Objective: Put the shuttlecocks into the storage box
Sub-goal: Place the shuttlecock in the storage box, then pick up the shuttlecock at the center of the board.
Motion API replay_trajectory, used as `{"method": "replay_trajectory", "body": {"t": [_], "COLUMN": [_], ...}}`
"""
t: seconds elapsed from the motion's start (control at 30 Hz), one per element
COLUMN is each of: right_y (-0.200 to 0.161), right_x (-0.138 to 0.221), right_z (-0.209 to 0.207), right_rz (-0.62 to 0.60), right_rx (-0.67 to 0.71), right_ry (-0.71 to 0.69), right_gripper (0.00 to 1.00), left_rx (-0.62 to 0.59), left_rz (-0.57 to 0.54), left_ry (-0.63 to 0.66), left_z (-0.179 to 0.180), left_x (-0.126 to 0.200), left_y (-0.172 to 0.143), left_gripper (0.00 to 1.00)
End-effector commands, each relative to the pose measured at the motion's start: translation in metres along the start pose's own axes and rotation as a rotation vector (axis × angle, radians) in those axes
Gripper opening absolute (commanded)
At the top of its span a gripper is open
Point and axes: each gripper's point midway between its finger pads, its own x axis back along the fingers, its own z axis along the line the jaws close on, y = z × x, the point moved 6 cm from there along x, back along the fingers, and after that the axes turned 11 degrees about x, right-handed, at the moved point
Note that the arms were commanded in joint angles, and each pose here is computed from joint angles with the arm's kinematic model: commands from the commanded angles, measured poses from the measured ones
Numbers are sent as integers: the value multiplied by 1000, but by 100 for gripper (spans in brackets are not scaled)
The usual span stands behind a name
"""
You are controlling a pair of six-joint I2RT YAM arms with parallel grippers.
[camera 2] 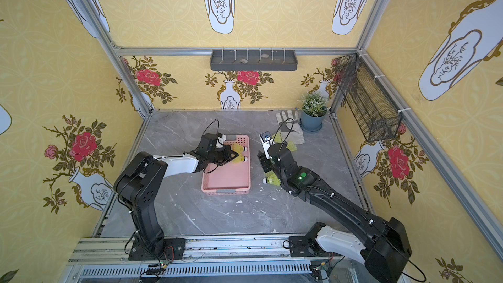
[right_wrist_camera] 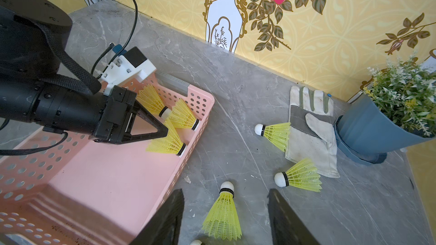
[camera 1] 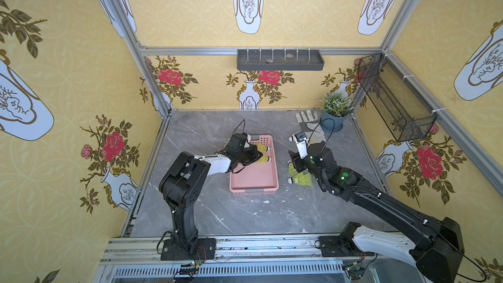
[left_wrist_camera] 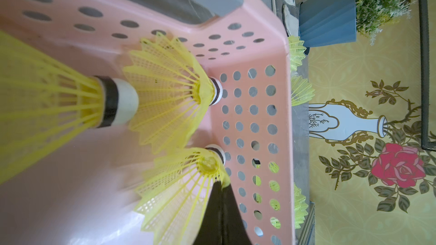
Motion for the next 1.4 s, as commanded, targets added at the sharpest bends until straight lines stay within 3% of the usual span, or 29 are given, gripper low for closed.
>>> {"method": "replay_trajectory", "body": {"t": [0.0, 0.1, 0.37, 0.73, 1.0, 1.37], "right_y": [5, 5, 6, 1, -11, -33], "right_x": [0, -1, -2, -7, -18, -38], "right_z": [-2, -2, -2, -8, -24, -41], "right_rz": [-17, -14, -15, 10, 47, 128], "right_rx": [-19, -20, -16, -57, -166, -331], "right_ry": [-14, -13, -18, -63, -83, -89], "right_gripper": [59, 59, 59, 62, 63, 64], "left_rx": [-10, -9, -18, -92, -235, -477], "left_rz": [6, 11, 4, -64, -201, -337], "left_ry": [-20, -12, 1, 62, 151, 278], "left_z": [-1, 1, -3, -18, -45, -74], "left_x": [-4, -6, -4, 20, 77, 189], "left_y": [2, 3, 6, 14, 21, 14], "left_gripper": [0, 4, 31, 53, 62, 73]}}
